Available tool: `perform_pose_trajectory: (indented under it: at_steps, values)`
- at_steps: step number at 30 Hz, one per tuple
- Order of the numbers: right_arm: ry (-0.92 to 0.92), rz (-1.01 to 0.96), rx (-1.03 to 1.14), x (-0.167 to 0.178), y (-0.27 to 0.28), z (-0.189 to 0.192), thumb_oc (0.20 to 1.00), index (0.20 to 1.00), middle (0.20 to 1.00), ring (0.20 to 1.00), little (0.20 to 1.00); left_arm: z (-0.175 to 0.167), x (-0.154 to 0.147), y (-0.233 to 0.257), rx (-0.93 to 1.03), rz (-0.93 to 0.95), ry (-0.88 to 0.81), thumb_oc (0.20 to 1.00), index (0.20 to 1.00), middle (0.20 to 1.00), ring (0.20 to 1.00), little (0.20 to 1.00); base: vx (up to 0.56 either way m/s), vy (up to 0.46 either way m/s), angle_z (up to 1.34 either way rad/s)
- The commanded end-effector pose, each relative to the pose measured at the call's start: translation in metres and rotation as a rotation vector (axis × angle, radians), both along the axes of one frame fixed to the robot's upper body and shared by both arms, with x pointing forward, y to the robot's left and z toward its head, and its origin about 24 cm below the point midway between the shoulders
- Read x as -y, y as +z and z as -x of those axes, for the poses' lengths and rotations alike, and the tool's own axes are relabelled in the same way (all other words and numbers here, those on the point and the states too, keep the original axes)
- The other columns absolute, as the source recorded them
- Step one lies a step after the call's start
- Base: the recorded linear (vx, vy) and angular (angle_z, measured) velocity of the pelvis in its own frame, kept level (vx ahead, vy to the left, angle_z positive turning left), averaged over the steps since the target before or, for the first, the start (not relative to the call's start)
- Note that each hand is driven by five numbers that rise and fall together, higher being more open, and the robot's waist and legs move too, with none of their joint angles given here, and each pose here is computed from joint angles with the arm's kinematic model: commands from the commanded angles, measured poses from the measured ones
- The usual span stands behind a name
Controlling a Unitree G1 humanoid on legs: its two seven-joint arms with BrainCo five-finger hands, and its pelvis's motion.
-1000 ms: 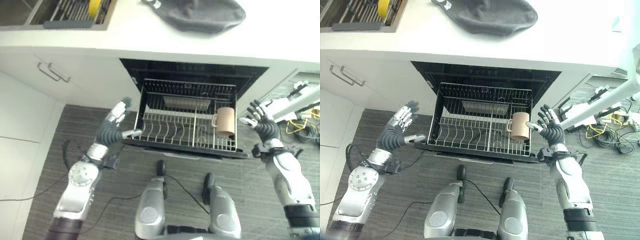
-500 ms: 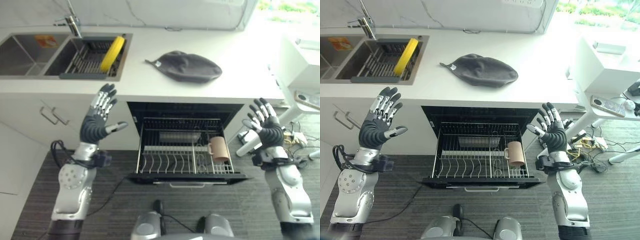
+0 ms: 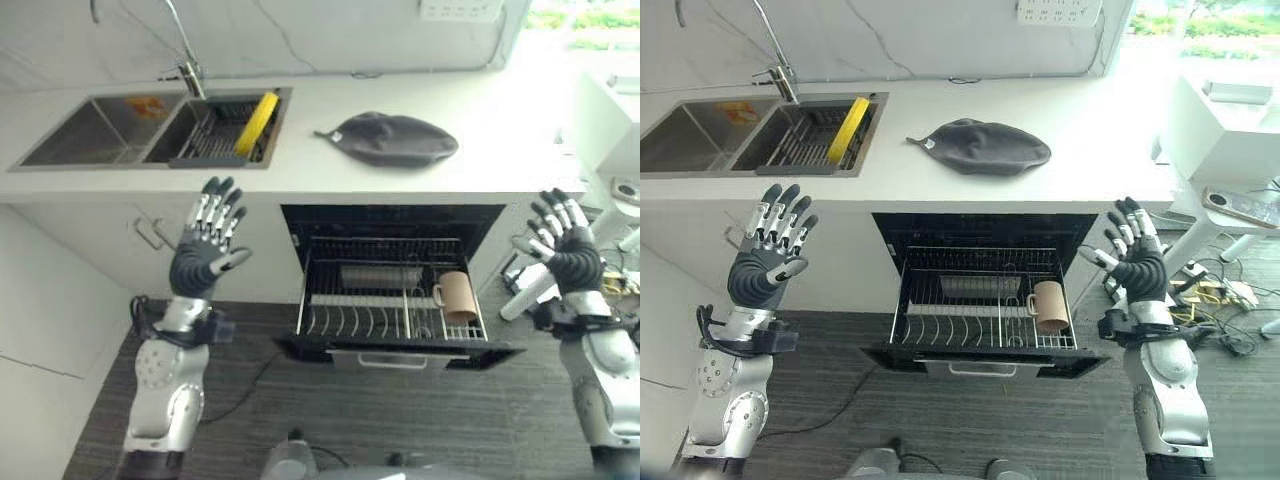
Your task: Place the dishes in the dishwasher.
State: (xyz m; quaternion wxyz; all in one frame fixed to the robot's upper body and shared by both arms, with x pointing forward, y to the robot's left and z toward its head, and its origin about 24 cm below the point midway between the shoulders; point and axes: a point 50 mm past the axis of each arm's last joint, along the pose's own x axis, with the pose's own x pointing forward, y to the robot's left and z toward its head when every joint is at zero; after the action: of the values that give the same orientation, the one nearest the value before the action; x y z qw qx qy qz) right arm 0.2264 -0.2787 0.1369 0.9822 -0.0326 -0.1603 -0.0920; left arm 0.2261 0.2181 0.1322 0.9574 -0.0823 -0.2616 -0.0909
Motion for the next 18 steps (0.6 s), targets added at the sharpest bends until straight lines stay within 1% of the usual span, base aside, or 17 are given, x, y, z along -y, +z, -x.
perform_pose_trajectory:
  at_steps: [1,3,5,7,10,12,13,15,18]
  values:
    - [0.092,0.056,0.156,-0.018,0.034,-0.007,1.0,1.0,1.0,1.0,1.0,0.016,-0.004,0.02,0.136,-0.025,0.013,1.0,1.0,1.0,1.0,1.0,0.0,1.081,-0.05]
    - [0.078,0.044,0.169,-0.018,0.033,-0.008,1.0,1.0,1.0,1.0,1.0,0.011,-0.004,0.022,0.137,-0.017,-0.009,1.0,1.0,1.0,1.0,1.0,0.01,1.009,-0.16]
    - [0.061,-0.004,0.172,-0.02,0.027,-0.002,1.0,1.0,1.0,1.0,1.0,0.007,-0.004,0.025,0.13,-0.034,-0.046,1.0,1.0,1.0,1.0,1.0,0.06,0.639,0.16]
    - [0.072,-0.026,0.164,-0.026,0.022,-0.001,1.0,1.0,1.0,1.0,1.0,0.007,-0.003,0.025,0.131,-0.084,-0.035,1.0,1.0,1.0,1.0,1.0,0.06,0.495,0.05]
    - [0.081,-0.037,0.149,-0.035,0.02,-0.006,1.0,1.0,1.0,1.0,1.0,0.006,-0.007,0.028,0.123,-0.074,-0.034,1.0,1.0,1.0,1.0,1.0,0.06,0.562,-0.13]
    - [0.05,-0.045,0.146,-0.027,0.018,-0.001,1.0,1.0,1.0,1.0,1.0,0.003,-0.003,0.027,0.108,-0.054,-0.065,1.0,1.0,1.0,1.0,1.0,0.13,0.252,-0.22]
    - [0.033,-0.058,0.144,-0.021,0.017,0.001,1.0,1.0,1.0,1.0,1.0,0.002,-0.001,0.025,0.098,-0.049,-0.082,1.0,1.0,1.0,1.0,1.0,0.15,0.067,0.53]
    - [0.042,-0.065,0.142,-0.019,0.016,0.002,1.0,1.0,1.0,1.0,1.0,0.0,0.006,0.022,0.089,-0.047,-0.107,1.0,1.0,1.0,1.0,1.0,0.13,-0.064,0.73]
    - [0.055,-0.058,0.136,-0.023,0.014,0.0,1.0,1.0,1.0,1.0,1.0,-0.003,0.01,0.021,0.087,-0.043,-0.117,1.0,1.0,1.0,1.0,1.0,0.06,-0.121,-0.13]
